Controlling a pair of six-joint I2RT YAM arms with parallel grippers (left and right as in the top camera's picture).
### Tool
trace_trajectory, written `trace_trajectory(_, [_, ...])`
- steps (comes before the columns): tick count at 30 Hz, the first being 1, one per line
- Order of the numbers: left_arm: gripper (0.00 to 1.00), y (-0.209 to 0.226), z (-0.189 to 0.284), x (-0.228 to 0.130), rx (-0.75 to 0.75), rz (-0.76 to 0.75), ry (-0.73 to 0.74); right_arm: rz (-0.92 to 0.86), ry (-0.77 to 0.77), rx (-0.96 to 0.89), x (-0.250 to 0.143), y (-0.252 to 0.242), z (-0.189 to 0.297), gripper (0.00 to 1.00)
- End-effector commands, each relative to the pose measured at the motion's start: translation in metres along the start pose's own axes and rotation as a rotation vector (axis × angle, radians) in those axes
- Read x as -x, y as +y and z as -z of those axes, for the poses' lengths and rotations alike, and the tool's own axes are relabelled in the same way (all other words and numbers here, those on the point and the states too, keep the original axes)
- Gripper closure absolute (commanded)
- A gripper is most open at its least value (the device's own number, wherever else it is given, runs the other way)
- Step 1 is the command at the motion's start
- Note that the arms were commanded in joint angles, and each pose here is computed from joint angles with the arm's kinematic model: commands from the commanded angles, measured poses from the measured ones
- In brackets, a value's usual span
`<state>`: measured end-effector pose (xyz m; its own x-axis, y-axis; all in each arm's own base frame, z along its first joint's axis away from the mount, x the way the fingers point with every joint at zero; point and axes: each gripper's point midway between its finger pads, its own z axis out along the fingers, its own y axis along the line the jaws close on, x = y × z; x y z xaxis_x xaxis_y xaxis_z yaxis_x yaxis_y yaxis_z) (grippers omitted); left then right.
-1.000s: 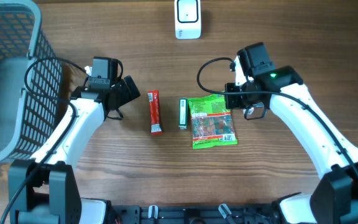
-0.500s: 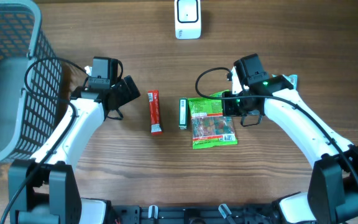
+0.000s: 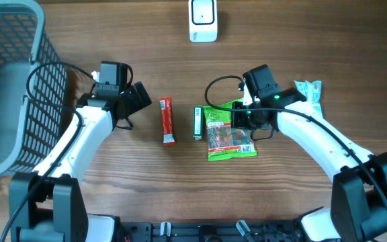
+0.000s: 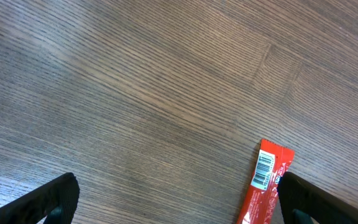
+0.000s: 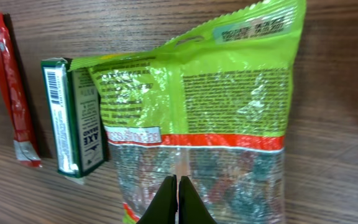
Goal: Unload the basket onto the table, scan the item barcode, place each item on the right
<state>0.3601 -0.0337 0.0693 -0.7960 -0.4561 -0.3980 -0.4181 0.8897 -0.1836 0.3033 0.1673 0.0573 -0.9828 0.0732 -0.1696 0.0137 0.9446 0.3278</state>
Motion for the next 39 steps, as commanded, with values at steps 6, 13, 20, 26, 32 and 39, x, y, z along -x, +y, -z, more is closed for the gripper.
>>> trace_trajectory(6, [0.00, -0.002, 0.003, 0.002, -0.014, 0.017, -0.006, -0.204, 0.000, 0.025, -0.014, 0.034, -0.013, 0.96])
trace_trajectory(13, [0.00, -0.002, 0.003, 0.002, -0.014, 0.017, -0.007, -0.135, -0.112, 0.047, -0.007, 0.067, -0.017, 0.96])
trace_trajectory(20, [0.00, -0.002, 0.003, 0.002, -0.014, 0.017, -0.007, -0.004, -0.188, -0.009, 0.017, 0.077, 0.007, 0.96])
trace_trajectory(26, [0.00, -0.002, 0.003, 0.003, -0.015, 0.017, -0.007, -0.029, -0.150, -0.011, 0.016, 0.076, 0.005, 0.95])
trace_trajectory(32, [0.00, -0.002, 0.003, 0.002, -0.014, 0.017, -0.007, -0.058, -0.084, -0.057, 0.008, 0.069, -0.038, 0.95])
trace_trajectory(39, [0.00, -0.002, 0.003, 0.002, -0.014, 0.017, -0.007, -0.052, -0.070, -0.065, 0.008, 0.068, -0.065, 0.95])
